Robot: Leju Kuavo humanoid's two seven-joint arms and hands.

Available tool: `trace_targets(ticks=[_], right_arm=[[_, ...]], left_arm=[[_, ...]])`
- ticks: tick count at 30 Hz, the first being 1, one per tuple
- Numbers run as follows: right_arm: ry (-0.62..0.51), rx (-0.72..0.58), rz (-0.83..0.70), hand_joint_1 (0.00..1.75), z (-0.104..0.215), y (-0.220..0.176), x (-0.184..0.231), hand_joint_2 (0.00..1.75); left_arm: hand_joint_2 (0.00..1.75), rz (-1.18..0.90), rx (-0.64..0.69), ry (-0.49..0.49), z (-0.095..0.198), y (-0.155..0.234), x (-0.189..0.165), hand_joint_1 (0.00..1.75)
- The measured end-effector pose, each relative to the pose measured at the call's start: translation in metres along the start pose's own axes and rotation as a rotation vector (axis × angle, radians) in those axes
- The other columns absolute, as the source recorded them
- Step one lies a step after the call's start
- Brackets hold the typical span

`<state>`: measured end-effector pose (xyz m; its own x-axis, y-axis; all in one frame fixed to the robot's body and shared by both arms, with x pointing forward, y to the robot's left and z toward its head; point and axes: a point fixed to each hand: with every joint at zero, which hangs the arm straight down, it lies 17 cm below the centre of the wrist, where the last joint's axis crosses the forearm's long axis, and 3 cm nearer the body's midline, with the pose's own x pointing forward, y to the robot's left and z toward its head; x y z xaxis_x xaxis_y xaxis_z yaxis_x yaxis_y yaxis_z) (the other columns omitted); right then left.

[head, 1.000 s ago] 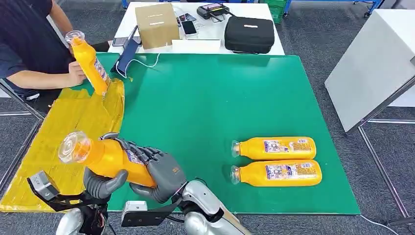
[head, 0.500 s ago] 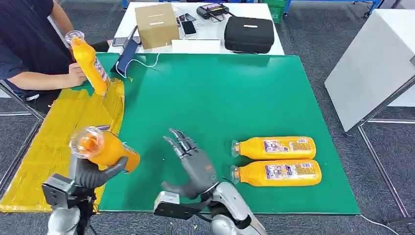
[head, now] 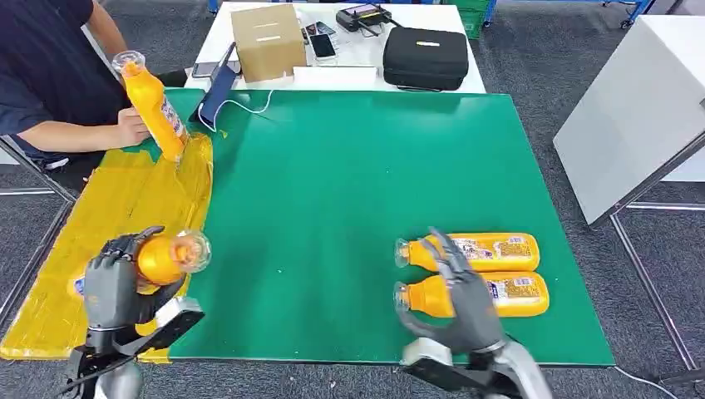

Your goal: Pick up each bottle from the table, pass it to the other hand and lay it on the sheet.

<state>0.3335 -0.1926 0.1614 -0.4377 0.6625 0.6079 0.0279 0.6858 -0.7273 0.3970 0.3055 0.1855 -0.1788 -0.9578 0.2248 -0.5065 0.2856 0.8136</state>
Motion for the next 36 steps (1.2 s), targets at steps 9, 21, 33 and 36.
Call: trace_targets(ticks=[9, 21, 33, 36], right_arm=[[0.025, -0.018, 0.112, 0.00, 0.020, -0.061, -0.035, 1.75], [0.041, 0.001, 0.156, 0.00, 0.027, -0.077, -0.048, 1.75], [0.136, 0.130, 0.295, 0.00, 0.059, -0.095, -0.084, 1.75], [0.156, 0.145, 0.311, 0.00, 0.064, -0.098, -0.091, 1.75]], left_arm=[[1.75, -0.241, -0.361, 0.001, 0.047, -0.102, -0.046, 1.75], [0.00, -0.185, -0.515, -0.034, 0.055, -0.135, -0.058, 0.00], [0.00, 0.130, -0.535, -0.047, 0.066, -0.127, -0.051, 0.00], [0.00, 0.236, -0.498, -0.035, 0.064, -0.110, -0.049, 0.00]])
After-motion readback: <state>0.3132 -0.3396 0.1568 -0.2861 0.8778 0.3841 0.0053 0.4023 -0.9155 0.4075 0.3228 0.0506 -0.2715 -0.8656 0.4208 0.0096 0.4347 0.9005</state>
